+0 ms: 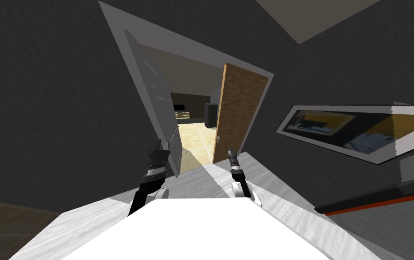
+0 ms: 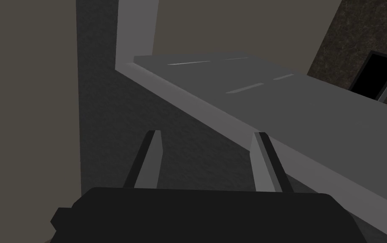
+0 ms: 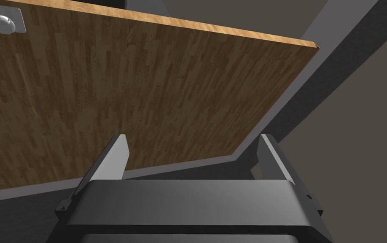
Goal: Push the door open
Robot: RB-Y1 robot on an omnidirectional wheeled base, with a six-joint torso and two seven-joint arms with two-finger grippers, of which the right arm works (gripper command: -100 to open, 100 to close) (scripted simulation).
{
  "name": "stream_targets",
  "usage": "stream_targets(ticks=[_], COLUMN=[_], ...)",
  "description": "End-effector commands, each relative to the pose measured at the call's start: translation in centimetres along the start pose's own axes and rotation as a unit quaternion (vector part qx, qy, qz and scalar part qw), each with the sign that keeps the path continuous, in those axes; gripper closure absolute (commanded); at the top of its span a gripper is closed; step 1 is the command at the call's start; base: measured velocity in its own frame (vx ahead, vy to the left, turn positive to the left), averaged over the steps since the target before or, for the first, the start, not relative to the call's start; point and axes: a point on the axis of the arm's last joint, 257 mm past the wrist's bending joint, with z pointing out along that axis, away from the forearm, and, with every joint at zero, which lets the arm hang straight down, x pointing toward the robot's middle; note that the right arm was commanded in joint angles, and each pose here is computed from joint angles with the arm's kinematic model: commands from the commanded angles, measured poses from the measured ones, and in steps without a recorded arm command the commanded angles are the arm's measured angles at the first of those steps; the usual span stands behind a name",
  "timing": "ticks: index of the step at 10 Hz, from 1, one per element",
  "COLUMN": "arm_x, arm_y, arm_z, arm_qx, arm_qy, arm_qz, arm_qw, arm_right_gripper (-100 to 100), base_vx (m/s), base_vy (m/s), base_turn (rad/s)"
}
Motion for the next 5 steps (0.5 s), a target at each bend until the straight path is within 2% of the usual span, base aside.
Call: stream_targets(ticks=[1, 3, 5], arm_x=[0.1, 0.3, 0.5], arm_y=[-1.1, -2.4, -3.9], arm_z=[-0.22, -0.04, -0.34], arm_qx=[0.009, 0.016, 0.029], arm_qy=[0.001, 0.004, 0.005], arm_qz=[0.003, 0.011, 0.015], arm_qw=[1.0000, 0.9998, 0.9994], arm_right_gripper=[-100, -100, -100], base_vx=[0.050, 0.045, 0.049], base_vy=[-0.058, -0.060, -0.047], base_turn=[0.040, 0.090, 0.047])
